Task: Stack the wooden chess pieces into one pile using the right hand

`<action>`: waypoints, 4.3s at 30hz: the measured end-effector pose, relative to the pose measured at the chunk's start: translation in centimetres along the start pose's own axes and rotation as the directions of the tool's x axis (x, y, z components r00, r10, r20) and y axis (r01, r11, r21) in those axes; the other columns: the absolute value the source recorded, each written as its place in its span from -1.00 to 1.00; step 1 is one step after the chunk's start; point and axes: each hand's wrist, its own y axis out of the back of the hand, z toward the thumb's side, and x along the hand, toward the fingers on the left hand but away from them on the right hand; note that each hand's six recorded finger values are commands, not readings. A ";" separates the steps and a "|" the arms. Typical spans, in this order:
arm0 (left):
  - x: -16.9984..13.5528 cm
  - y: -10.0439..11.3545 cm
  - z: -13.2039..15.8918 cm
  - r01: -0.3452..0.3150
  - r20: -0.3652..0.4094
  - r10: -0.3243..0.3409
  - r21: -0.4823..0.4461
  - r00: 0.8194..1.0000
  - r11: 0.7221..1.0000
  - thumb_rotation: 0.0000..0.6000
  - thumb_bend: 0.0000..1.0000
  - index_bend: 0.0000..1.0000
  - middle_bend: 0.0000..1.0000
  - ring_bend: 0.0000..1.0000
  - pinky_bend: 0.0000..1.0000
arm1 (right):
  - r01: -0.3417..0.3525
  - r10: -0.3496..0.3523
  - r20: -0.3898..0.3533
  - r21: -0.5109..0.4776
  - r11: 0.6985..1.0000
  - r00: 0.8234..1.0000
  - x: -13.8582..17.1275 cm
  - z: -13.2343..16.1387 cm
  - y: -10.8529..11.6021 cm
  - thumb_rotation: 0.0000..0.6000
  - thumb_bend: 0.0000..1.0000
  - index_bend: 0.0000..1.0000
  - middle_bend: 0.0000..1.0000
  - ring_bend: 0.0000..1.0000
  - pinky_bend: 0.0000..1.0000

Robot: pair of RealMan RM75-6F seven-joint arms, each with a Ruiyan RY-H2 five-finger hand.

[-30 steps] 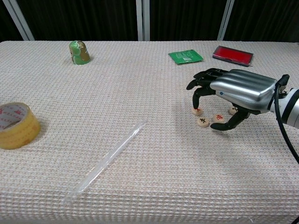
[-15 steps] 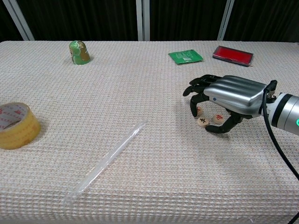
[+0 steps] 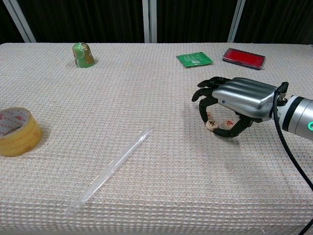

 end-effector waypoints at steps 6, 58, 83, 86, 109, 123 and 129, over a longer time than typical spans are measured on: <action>0.0 0.1 0.1 -0.004 0.004 0.004 -0.002 1.000 1.000 1.00 -1.00 -0.47 -0.62 -0.67 -0.57 | 0.044 -0.044 0.021 -0.024 0.999 0.999 -0.5 -0.7 2.2 1.00 -0.36 0.06 -0.63 -1.00 -1.00; -0.1 -0.7 0.0 0.030 0.004 -0.030 -0.007 1.000 1.000 1.00 -1.00 -0.47 -0.62 -0.67 -0.57 | -0.057 0.056 0.048 0.028 0.998 0.997 -2.6 -0.8 1.0 1.00 -0.36 -0.21 -0.63 -1.00 -1.00; -0.3 -0.9 -0.3 0.034 -0.008 -0.034 -0.012 0.999 0.999 1.00 -1.00 -0.47 -0.62 -0.67 -0.57 | -0.093 0.078 0.208 0.059 0.994 0.975 -4.7 -6.7 4.3 1.00 -0.65 -0.26 -0.64 -1.00 -1.00; -0.3 -1.0 -0.4 0.038 -0.012 -0.038 -0.011 0.999 0.999 1.00 -1.00 -0.47 -0.62 -0.67 -0.57 | -0.107 0.092 0.210 0.061 0.992 0.973 -6.2 -6.2 3.5 1.00 -0.64 -0.25 -0.63 -1.00 -1.00; -0.6 -1.1 -0.8 0.049 -0.018 -0.050 -0.029 0.999 0.998 1.00 -1.00 -0.47 -0.62 -0.67 -0.57 | -0.127 0.112 0.227 0.052 0.991 0.967 -8.0 -6.3 2.1 1.00 -0.46 -0.09 -0.59 -1.00 -1.00; -0.7 -1.1 -0.9 0.052 -0.025 -0.052 -0.027 0.998 0.998 1.00 -1.00 -0.47 -0.62 -0.67 -0.57 | -0.096 0.081 0.204 0.065 0.993 0.976 -7.5 -6.0 3.3 1.00 -0.30 0.07 -0.53 -1.00 -1.00; -0.6 -1.0 -0.7 0.049 -0.018 -0.049 -0.027 0.999 0.998 1.00 -1.00 -0.47 -0.62 -0.67 -0.57 | -0.066 0.053 0.136 0.088 0.994 0.989 -5.4 -4.4 5.2 1.00 -0.30 0.07 -0.52 -1.00 -1.00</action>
